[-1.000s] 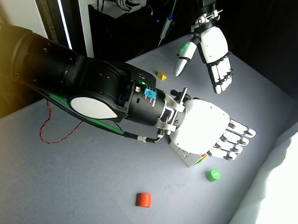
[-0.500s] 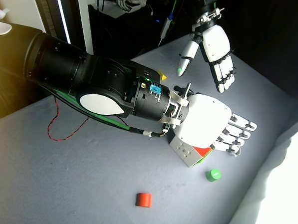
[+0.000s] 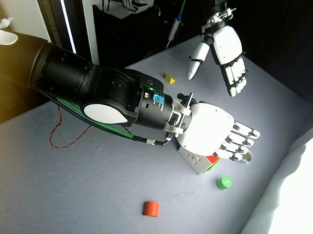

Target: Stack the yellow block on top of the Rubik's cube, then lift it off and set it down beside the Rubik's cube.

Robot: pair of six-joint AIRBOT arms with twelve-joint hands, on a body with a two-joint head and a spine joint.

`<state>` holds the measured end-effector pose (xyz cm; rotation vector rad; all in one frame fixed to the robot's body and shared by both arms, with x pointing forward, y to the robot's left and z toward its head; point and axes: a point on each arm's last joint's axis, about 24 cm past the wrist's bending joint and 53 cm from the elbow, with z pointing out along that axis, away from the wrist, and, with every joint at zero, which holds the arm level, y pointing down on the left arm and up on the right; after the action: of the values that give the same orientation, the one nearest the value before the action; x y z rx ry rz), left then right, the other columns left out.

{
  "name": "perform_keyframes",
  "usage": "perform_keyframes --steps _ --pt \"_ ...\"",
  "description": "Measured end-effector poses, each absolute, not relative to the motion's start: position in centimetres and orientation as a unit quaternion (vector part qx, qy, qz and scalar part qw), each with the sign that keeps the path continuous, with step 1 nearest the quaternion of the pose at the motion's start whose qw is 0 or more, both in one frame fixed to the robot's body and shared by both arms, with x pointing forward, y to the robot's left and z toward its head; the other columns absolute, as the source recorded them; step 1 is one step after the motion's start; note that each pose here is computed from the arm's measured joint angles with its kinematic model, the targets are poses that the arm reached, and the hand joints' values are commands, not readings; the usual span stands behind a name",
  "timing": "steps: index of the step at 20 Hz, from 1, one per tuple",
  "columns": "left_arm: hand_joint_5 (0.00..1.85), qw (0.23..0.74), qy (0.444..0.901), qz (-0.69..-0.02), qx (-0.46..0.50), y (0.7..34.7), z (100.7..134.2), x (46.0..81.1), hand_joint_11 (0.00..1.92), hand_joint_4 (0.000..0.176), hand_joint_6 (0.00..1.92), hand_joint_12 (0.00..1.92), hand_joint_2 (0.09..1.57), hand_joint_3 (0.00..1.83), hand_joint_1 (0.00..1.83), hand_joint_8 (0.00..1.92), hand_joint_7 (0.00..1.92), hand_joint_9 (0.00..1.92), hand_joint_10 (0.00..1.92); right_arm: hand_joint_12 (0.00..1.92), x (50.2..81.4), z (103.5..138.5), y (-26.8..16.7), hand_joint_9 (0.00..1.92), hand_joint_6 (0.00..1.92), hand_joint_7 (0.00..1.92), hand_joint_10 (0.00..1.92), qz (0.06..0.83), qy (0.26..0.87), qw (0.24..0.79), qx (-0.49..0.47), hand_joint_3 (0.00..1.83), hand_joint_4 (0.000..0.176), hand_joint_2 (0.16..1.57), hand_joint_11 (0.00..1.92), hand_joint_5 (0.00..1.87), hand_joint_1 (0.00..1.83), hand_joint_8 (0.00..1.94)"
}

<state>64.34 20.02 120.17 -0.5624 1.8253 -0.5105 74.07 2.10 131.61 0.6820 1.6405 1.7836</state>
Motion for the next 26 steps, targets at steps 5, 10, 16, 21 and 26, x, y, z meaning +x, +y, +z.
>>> perform_keyframes --steps 5,10,16,21,26 --pt "0.0 0.549 0.772 -0.218 -0.236 19.8 120.2 64.2 0.0 0.0 0.0 0.07 0.85 0.0 0.1 0.0 0.0 0.0 0.0 0.02 74.1 131.5 2.1 0.0 0.0 0.01 0.0 0.675 0.619 0.31 0.255 0.03 0.0 1.09 0.04 0.0 1.32 0.0" --pt "0.0 0.55 0.771 -0.218 -0.236 19.8 120.3 64.2 0.01 0.0 0.0 0.05 0.86 0.0 0.09 0.0 0.0 0.0 0.0 1.12 74.1 131.7 2.0 0.24 0.03 0.2 0.06 0.677 0.616 0.313 0.253 0.01 0.0 1.2 0.0 0.15 1.37 0.03" --pt "0.0 0.552 0.768 -0.221 -0.236 19.7 120.6 64.3 0.01 0.0 0.0 0.06 0.86 0.0 0.09 0.0 0.0 0.01 0.0 1.61 74.1 132.2 1.9 0.7 0.1 0.86 0.53 0.681 0.61 0.321 0.248 0.0 0.0 1.16 0.15 0.77 1.31 0.95" --pt "0.0 0.551 0.769 -0.222 -0.237 19.7 120.6 64.3 0.01 0.0 0.0 0.08 0.87 0.0 0.09 0.0 0.0 0.0 0.0 1.76 74.3 132.5 1.1 0.69 1.11 0.95 1.47 0.677 0.611 0.334 0.241 0.0 0.0 1.18 0.29 0.79 1.36 1.2" --pt "0.0 0.551 0.769 -0.222 -0.237 19.7 120.6 64.3 0.02 0.0 0.0 0.09 0.87 0.0 0.07 0.0 0.01 0.02 0.01 1.76 74.0 132.4 0.5 0.7 1.11 0.95 1.47 0.666 0.619 0.349 0.226 0.0 0.0 1.18 0.31 0.79 1.36 1.19"
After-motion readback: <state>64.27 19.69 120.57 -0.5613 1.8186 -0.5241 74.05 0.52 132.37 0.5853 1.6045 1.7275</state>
